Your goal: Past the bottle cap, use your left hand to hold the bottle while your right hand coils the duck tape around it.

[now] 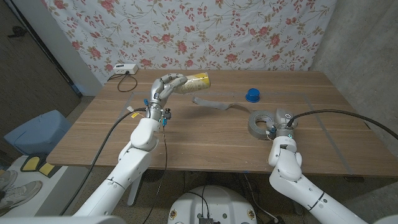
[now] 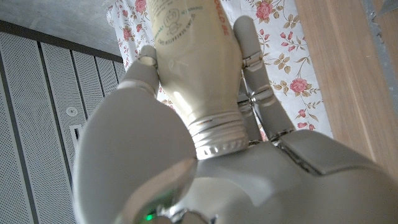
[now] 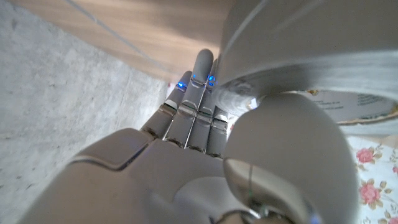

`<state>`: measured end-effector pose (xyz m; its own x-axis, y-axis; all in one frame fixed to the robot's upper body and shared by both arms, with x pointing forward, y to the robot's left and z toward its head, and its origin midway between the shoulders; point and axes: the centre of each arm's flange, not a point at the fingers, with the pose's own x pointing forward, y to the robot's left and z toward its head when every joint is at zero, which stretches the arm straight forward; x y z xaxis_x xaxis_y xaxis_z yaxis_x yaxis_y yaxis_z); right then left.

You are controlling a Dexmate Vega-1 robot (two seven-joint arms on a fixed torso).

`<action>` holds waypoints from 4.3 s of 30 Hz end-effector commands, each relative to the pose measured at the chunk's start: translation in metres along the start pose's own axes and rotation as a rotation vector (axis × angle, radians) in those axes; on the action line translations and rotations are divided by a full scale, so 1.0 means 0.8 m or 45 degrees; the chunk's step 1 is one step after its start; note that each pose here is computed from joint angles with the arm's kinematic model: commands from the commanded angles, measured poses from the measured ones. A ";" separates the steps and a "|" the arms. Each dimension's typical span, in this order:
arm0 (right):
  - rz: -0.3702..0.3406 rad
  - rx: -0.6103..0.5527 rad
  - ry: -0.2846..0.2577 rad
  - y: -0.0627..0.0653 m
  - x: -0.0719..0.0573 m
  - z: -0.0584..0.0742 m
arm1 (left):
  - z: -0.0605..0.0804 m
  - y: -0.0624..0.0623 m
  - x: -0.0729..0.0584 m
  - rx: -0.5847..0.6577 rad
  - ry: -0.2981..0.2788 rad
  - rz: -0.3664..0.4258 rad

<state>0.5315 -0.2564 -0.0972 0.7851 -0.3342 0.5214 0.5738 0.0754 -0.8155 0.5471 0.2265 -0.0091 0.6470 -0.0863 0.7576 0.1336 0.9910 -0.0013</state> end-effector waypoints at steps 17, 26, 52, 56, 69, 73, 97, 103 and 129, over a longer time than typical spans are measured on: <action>-1.053 0.232 -0.092 -0.090 -0.006 0.027 | -0.015 0.012 0.002 -0.018 0.025 0.001; -1.073 0.181 -0.223 -0.105 0.014 0.060 | -0.020 0.018 0.003 -0.025 0.035 0.012; -1.106 -0.009 -0.283 -0.213 0.062 0.182 | -0.023 0.022 0.008 -0.044 0.022 0.003; -1.126 -0.035 -0.246 -0.230 0.063 0.200 | -0.021 0.022 0.006 -0.042 0.019 0.001; -1.092 -0.177 -0.123 -0.271 0.059 0.248 | -0.022 0.014 0.011 -0.030 0.021 -0.027; -1.081 -0.194 -0.086 -0.280 0.055 0.259 | -0.022 0.009 0.015 -0.034 0.020 -0.044; -1.025 -0.256 0.106 -0.345 0.015 0.326 | -0.049 -0.039 0.033 0.056 0.034 -0.044; -1.023 -0.274 0.141 -0.355 0.006 0.340 | -0.058 -0.053 0.036 0.098 0.030 -0.025; -0.997 -0.334 0.184 -0.374 0.003 0.366 | -0.089 -0.103 0.037 0.249 0.018 0.221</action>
<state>0.4328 -0.0119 0.2160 0.1267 -0.3061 0.9435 0.8659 -0.4300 -0.2557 0.6020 0.1543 -0.0263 0.6681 -0.0070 0.7440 -0.0324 0.9987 0.0384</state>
